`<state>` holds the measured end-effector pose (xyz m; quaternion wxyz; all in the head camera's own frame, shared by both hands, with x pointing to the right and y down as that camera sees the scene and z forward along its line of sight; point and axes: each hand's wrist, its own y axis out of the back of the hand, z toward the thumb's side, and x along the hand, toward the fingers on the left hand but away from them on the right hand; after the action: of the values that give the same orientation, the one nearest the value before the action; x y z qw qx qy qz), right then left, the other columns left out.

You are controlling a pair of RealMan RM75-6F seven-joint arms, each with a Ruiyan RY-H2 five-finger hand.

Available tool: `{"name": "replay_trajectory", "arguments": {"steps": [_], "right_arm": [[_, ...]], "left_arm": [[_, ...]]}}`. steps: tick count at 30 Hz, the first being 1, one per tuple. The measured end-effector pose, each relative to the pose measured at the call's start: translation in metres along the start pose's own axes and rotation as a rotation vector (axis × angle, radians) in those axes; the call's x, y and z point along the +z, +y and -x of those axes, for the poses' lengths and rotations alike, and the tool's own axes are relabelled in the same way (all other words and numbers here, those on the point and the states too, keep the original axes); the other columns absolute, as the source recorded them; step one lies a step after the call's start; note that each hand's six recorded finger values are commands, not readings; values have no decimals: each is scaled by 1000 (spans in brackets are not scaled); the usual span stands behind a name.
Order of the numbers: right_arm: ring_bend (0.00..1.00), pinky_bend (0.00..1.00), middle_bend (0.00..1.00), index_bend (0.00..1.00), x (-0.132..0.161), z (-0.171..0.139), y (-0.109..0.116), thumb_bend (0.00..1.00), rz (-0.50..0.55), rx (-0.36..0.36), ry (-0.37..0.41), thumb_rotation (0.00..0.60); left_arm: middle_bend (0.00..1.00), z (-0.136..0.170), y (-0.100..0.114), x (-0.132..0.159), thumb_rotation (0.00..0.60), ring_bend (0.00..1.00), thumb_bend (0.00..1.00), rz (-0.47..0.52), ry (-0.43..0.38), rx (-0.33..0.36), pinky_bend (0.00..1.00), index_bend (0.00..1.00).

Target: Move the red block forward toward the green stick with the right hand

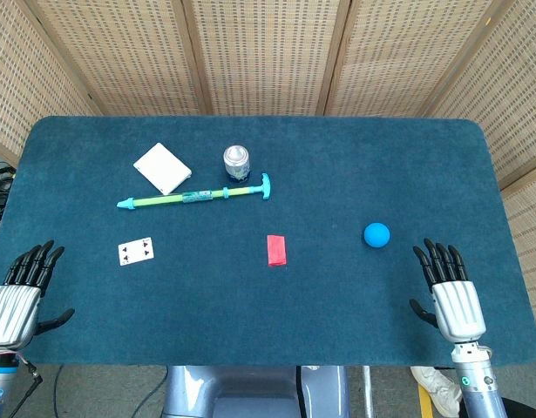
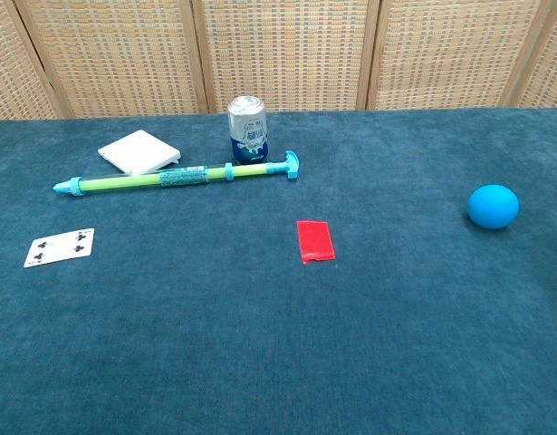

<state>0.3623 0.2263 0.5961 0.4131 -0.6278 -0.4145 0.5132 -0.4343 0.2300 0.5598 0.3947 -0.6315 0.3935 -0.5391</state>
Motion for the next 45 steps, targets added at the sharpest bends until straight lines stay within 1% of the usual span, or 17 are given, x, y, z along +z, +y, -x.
{"name": "replay_trajectory", "arguments": {"steps": [28,34,38,42,45], "right_arm": [[0,0,0,55,-1,1,-2,319,6,7,-7,600],[0,0,0,55,1,3,-5,301,4,15,-3,600],[0,0,0,55,6,12,-7,256,21,19,3,600],[0,0,0,55,19,25,-10,254,45,25,26,600],[0,0,0,55,35,40,-14,255,57,35,56,600]], "left_arm": [[0,0,6,-4,600,0,104,16,7,13,80,0],[0,0,7,-5,600,0,104,17,10,15,80,0],[0,-1,6,-7,600,0,105,16,17,10,80,0],[0,-2,5,-9,600,0,105,16,25,7,80,0],[0,-4,4,-10,600,0,105,18,32,2,80,0]]}}
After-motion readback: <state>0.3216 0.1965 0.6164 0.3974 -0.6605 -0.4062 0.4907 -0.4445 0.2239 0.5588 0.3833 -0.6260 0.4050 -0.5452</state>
